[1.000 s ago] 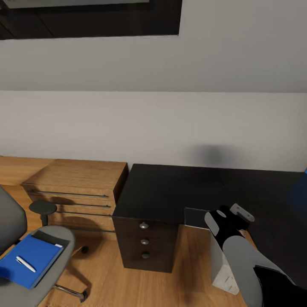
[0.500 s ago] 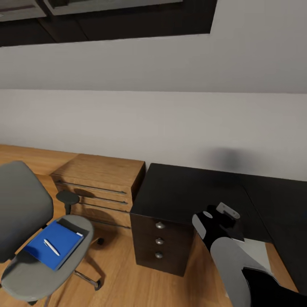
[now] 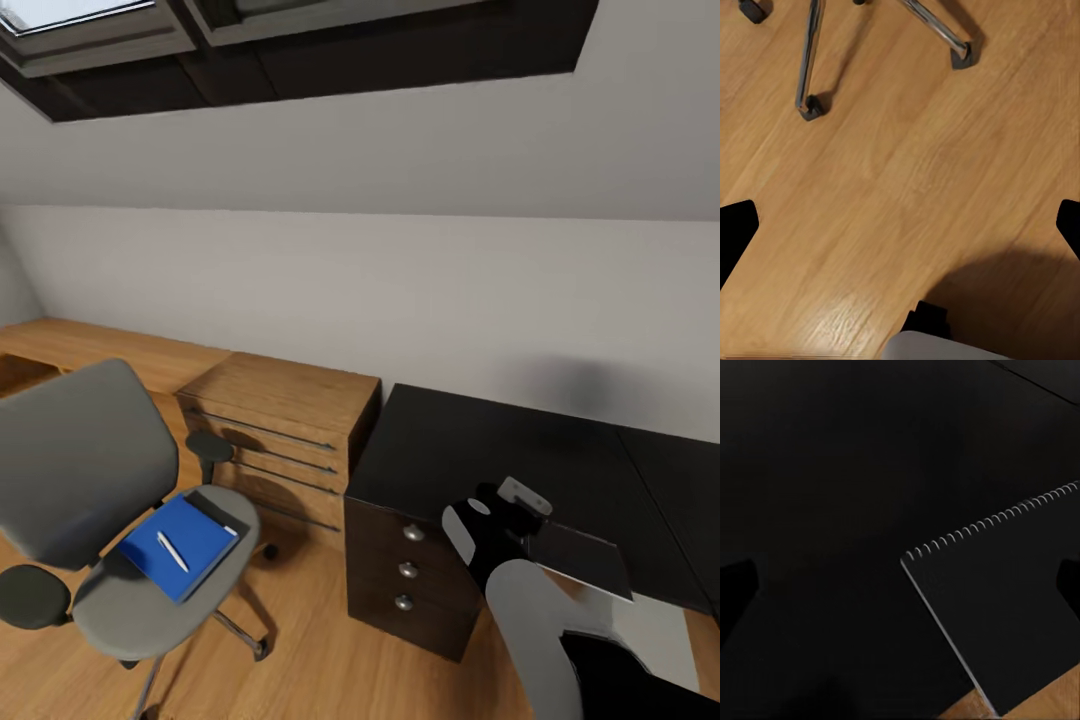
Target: In the bedroom, organize the workspace by keeping the computer under the desk, ensuring the monitor is on the desk, placing the keyboard on the desk next to the monitor, placing the mouse on the desk next to the keyboard, moving the folder from the swivel chair onto the desk next to the mouse, stacking the notebook on top of the folder with the pen on top of the notebook, and positioning the swivel chair next to the desk.
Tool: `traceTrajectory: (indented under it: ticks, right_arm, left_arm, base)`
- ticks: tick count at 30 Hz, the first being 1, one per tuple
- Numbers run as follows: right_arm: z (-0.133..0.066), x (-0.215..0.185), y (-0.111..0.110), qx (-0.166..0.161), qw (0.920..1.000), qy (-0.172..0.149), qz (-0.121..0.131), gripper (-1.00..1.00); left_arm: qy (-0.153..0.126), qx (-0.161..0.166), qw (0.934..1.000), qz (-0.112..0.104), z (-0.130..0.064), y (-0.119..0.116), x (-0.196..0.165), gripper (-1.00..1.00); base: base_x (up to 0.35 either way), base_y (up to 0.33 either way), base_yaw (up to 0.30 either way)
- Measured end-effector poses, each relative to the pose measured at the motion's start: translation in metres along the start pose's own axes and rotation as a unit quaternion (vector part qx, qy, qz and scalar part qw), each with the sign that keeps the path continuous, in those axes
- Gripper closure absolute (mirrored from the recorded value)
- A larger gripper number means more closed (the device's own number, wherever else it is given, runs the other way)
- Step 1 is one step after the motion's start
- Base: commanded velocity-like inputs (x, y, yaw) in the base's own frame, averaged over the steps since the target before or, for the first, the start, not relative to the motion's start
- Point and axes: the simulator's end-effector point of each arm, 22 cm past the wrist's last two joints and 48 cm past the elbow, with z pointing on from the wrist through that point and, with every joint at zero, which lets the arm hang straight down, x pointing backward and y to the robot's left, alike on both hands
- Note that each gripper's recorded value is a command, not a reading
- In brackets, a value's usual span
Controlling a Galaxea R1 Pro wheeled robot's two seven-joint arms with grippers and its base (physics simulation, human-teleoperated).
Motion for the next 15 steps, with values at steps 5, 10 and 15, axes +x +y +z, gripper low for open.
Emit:
traceTrajectory:
  ticks: [5,10,15]
  right_arm:
    - [-0.0001,0.0002,0.0002,0.000,1.0000,0.000,0.000,-1.00]
    - [-0.0002,0.0003,0.0002,0.000,1.0000,0.000,-0.001,-1.00]
    - [-0.0003,0.0004,0.0003,0.000,1.0000,0.001,-0.001,-1.00]
  left_arm:
    - [0.000,-0.001,1.0000,0.000,0.0000,0.0003,0.0002,-1.00]
    - [0.000,-0.001,1.0000,0.000,0.0000,0.0003,-0.0002,-1.00]
    - [0.000,-0.001,1.0000,0.000,0.0000,0.0006,0.0000,-1.00]
  base:
    - [0.000,0.000,0.281]
    - [0.000,0.000,0.281]
    - [0.000,0.000,0.284]
